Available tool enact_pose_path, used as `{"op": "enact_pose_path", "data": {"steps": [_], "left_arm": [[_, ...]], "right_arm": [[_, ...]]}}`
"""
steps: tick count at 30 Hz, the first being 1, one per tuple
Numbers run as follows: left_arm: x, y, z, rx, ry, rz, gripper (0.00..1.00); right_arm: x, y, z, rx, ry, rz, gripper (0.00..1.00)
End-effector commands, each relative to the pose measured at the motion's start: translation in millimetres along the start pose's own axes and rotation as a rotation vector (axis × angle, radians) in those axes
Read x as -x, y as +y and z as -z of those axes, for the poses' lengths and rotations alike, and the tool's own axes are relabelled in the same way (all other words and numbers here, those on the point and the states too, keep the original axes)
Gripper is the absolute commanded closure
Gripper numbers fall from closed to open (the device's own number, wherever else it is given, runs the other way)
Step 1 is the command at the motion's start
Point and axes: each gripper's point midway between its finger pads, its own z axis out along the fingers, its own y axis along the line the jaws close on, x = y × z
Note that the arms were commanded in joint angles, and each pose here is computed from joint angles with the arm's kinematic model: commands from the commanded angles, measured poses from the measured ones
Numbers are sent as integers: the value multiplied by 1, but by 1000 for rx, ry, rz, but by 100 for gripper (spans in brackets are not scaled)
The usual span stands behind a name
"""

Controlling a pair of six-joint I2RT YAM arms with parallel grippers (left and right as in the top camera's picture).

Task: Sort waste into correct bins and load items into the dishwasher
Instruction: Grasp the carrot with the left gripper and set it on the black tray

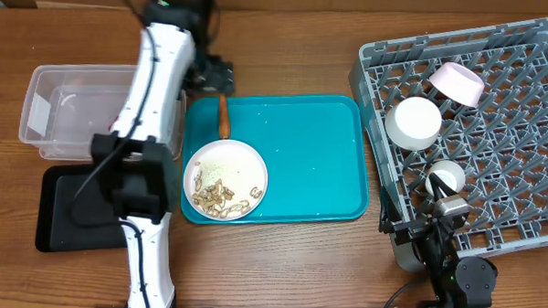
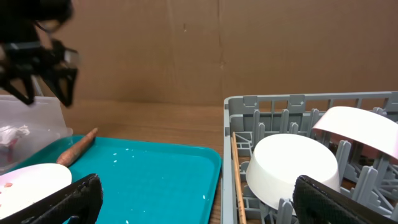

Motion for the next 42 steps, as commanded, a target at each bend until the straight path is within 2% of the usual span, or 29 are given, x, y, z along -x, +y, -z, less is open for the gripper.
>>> {"op": "enact_pose_path", "data": {"steps": [1,5,10,15,16,19,20,21,23,25,30,32,35,37,39,42], "left_arm": [[-10,-4,-30,2,34,52,6],[-15,-19,-61,-20,35,11,15],[-22,-24,-89,-36,38,5,33],[-25,-37,-94,-112,46,-66,42],[-25,-38,-94,-118,48,-71,47],[-26,-39,-94,-126,54,-81,71],[-27,-41,-94,-139,56,-94,74],[-28,-43,-93,-154,60,-108,73],[-29,-42,-93,-148,62,-113,59],[-28,-41,-94,-140,59,-113,55],[-35,-40,-108,-118,61,-124,55],[-37,-41,-115,-118,60,-127,59],[-38,-41,-117,-120,58,-127,80],[-34,-41,-109,-130,53,-107,89],[-28,-40,-94,-133,38,-81,95],[-6,-37,-38,-158,-54,-46,96]], "right_arm": [[-1,0,0,4,-6,-2,0],[-1,0,0,4,-6,-2,0],[-1,0,0,4,-6,-3,0],[-1,0,0,4,-6,-2,0],[-1,0,0,4,-6,-2,0],[-1,0,0,4,-6,-2,0],[-1,0,0,4,-6,-2,0],[-1,0,0,4,-6,-2,0],[-1,0,0,4,-6,-3,0],[-1,0,0,4,-6,-2,0],[-1,0,0,4,-6,-2,0],[-1,0,0,4,-6,-3,0],[-1,0,0,4,-6,-2,0],[-1,0,0,4,-6,-2,0],[-1,0,0,4,-6,-2,0],[-1,0,0,4,-6,-2,0]]}}
